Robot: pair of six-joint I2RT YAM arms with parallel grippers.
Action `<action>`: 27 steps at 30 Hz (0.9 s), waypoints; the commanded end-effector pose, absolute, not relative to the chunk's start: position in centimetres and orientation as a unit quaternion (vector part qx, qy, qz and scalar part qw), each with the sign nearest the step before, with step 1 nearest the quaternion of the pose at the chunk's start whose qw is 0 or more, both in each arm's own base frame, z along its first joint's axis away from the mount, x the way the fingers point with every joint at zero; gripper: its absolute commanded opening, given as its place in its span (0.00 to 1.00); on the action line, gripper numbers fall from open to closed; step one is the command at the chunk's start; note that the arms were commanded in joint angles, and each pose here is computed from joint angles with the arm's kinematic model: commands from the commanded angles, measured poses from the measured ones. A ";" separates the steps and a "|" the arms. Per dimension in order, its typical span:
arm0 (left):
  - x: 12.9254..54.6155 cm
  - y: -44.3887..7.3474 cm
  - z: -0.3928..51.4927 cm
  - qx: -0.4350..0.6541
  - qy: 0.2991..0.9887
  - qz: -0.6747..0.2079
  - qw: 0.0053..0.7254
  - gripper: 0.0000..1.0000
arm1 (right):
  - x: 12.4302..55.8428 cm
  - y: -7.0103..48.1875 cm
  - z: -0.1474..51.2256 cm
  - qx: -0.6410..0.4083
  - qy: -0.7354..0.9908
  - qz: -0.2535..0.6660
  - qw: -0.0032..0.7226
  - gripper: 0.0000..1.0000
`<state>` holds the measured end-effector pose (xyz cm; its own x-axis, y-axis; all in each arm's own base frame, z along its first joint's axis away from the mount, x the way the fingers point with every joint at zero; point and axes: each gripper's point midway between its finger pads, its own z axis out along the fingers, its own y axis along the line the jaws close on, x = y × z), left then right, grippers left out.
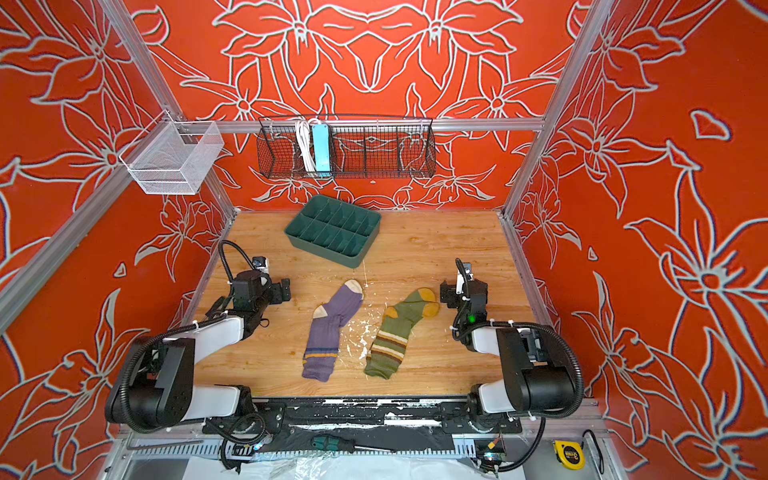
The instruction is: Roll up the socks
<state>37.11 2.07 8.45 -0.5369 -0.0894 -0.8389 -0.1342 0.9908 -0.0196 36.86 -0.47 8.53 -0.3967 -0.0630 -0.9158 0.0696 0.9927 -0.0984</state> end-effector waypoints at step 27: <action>37.7 -1.5 22.8 -0.227 0.827 -0.235 0.458 0.97 | 37.7 6.2 23.6 0.131 0.789 0.273 0.534 0.98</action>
<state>38.93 1.83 25.54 -0.3344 -0.4622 -0.8213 -0.2107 0.8861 -0.4129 38.55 2.40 26.56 -0.1925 0.3405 -0.9203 -0.0054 0.9375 0.3480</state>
